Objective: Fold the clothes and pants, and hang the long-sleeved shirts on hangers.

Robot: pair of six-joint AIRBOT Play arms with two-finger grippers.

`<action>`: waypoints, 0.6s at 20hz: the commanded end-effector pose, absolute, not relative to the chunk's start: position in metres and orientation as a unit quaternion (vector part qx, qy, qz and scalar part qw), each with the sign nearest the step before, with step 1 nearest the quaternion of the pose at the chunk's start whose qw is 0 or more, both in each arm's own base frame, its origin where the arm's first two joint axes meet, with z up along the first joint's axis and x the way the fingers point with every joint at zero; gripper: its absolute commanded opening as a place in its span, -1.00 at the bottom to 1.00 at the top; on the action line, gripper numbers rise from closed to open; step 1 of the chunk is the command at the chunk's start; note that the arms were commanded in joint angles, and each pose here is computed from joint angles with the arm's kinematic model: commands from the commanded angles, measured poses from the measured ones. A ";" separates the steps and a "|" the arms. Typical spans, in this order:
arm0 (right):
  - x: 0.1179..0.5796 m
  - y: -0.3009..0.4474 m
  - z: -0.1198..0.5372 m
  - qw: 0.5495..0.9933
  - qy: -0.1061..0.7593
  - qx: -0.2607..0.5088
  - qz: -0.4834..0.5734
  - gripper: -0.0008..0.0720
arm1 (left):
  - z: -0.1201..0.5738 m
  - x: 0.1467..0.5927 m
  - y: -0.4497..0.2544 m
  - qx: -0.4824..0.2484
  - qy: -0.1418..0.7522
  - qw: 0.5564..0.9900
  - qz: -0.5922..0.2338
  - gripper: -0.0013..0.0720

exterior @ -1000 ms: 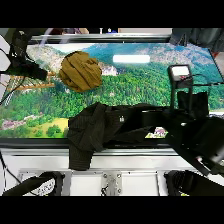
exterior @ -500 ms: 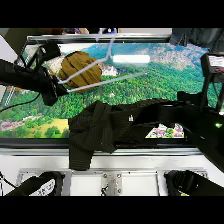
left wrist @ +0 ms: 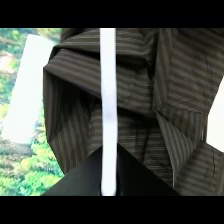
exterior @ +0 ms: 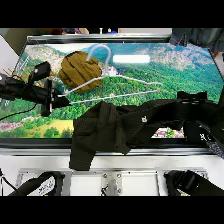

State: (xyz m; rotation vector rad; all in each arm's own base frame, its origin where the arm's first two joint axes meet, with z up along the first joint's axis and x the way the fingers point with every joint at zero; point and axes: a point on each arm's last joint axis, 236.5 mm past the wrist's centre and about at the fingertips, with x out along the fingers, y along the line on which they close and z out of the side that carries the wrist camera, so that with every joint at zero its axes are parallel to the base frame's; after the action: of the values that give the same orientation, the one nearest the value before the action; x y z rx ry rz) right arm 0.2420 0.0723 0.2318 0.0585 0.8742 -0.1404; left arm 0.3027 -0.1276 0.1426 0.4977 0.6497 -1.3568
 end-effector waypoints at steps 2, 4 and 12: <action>0.243 0.049 0.230 0.896 0.433 0.016 -0.099 -0.92 | 0.138 0.285 -0.123 0.213 0.258 0.701 -0.630 -0.93; 0.246 0.040 0.228 0.892 0.437 0.011 -0.113 -0.92 | 0.135 0.272 -0.125 0.219 0.251 0.695 -0.638 -0.93; 0.256 0.027 0.219 0.881 0.454 -0.014 -0.133 -0.91 | 0.143 0.240 -0.150 0.179 0.197 0.686 -0.678 -0.93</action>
State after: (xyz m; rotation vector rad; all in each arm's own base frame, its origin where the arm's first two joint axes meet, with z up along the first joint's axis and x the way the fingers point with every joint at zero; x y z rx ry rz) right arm 0.2543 0.0283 0.2217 -0.0119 0.9338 -0.2787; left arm 0.2477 -0.1408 0.1389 0.4454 0.4921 -1.4833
